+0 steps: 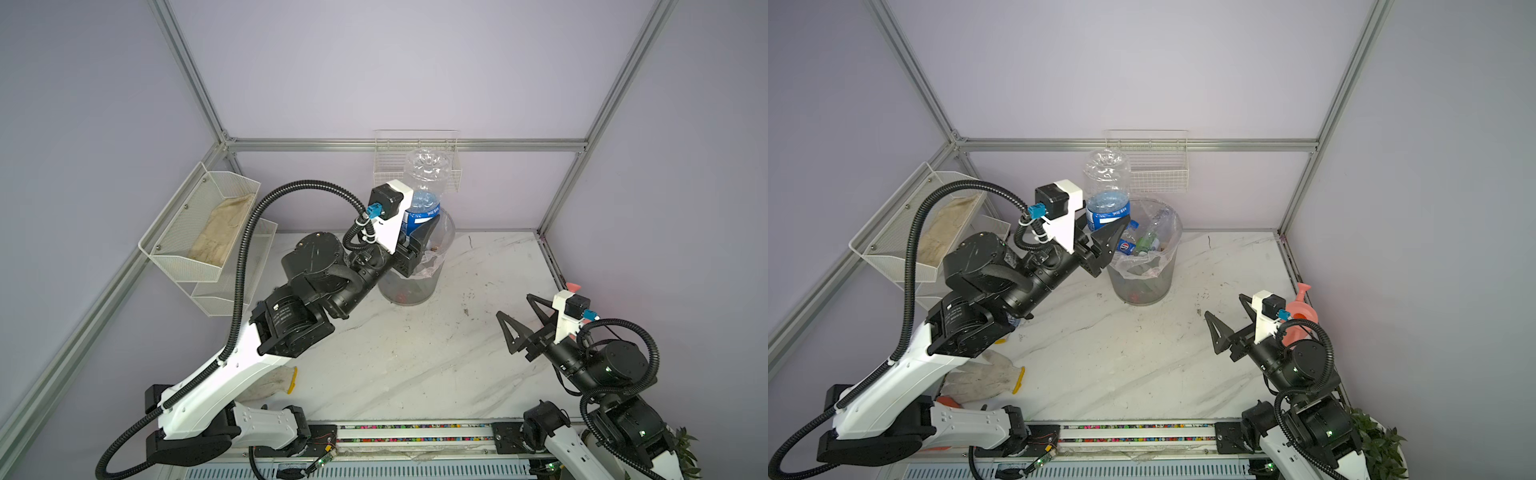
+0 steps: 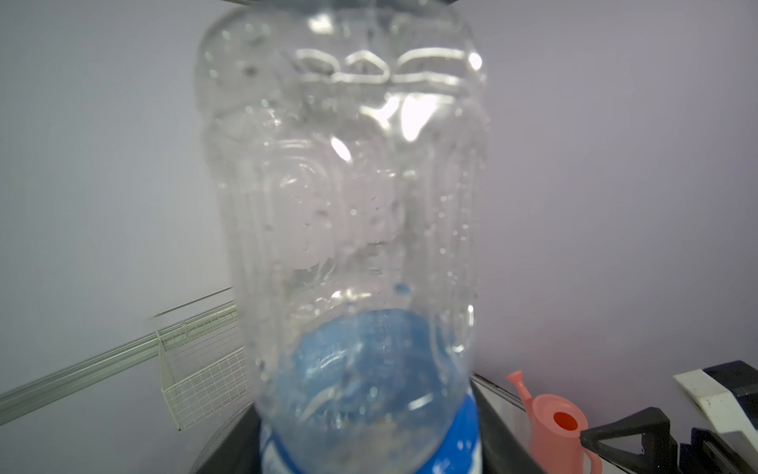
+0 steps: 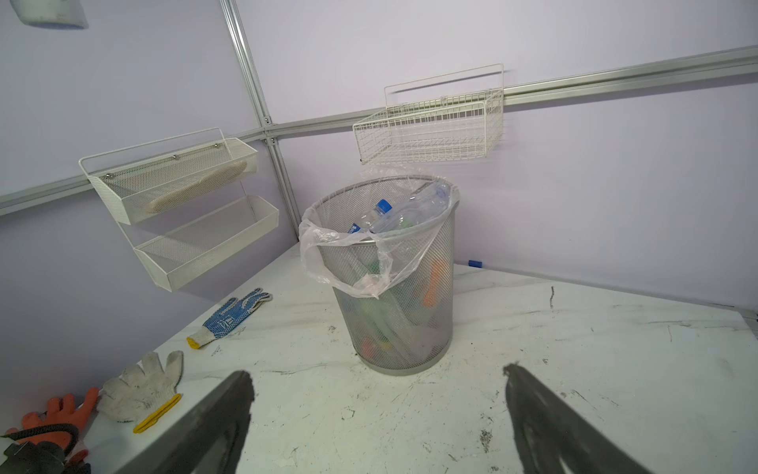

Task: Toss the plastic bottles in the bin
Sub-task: 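Lift the blue-labelled bottle with the left gripper up over the bin, then open the left gripper over the bin to drop the bottle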

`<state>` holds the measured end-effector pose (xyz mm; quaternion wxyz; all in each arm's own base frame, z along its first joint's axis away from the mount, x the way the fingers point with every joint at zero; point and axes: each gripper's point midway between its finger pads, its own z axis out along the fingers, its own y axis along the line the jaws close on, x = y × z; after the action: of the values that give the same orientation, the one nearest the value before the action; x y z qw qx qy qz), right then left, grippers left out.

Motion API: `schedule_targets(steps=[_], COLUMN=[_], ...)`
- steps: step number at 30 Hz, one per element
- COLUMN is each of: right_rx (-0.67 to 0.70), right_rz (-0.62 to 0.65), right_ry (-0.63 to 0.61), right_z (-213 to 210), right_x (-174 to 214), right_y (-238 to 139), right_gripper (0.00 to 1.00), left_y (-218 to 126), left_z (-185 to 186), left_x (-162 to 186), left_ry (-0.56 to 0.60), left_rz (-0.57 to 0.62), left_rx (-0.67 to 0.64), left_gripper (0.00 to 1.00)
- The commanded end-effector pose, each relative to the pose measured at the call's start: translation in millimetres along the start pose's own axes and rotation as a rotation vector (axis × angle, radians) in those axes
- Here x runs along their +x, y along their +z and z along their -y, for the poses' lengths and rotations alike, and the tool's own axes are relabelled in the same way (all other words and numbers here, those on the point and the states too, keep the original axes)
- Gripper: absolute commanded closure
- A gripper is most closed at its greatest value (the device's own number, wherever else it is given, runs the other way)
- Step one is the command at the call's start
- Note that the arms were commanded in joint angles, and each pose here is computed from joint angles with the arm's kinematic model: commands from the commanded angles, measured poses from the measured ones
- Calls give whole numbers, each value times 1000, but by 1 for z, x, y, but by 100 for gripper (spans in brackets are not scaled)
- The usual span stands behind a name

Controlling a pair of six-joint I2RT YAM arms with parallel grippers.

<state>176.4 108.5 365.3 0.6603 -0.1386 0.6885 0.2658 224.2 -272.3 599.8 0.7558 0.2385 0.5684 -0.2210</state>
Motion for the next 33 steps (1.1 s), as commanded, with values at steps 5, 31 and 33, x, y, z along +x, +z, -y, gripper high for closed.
schedule_targets(steps=[5, 31, 33], right_rx=[-34, -2, 1], right_rz=[25, 58, 61], right_ry=[-34, -31, -29], right_z=[-6, -2, -2], right_x=[-6, -12, -13], right_y=[2, -6, -7], right_gripper=[3, 3, 3], left_y=[-9, 117, 113], left_z=[-12, -130, -128], left_x=[-24, 190, 173], left_ry=[36, -108, -87], left_rz=[98, -590, -543], left_rx=[-44, -232, -256], left_gripper=[49, 0, 0])
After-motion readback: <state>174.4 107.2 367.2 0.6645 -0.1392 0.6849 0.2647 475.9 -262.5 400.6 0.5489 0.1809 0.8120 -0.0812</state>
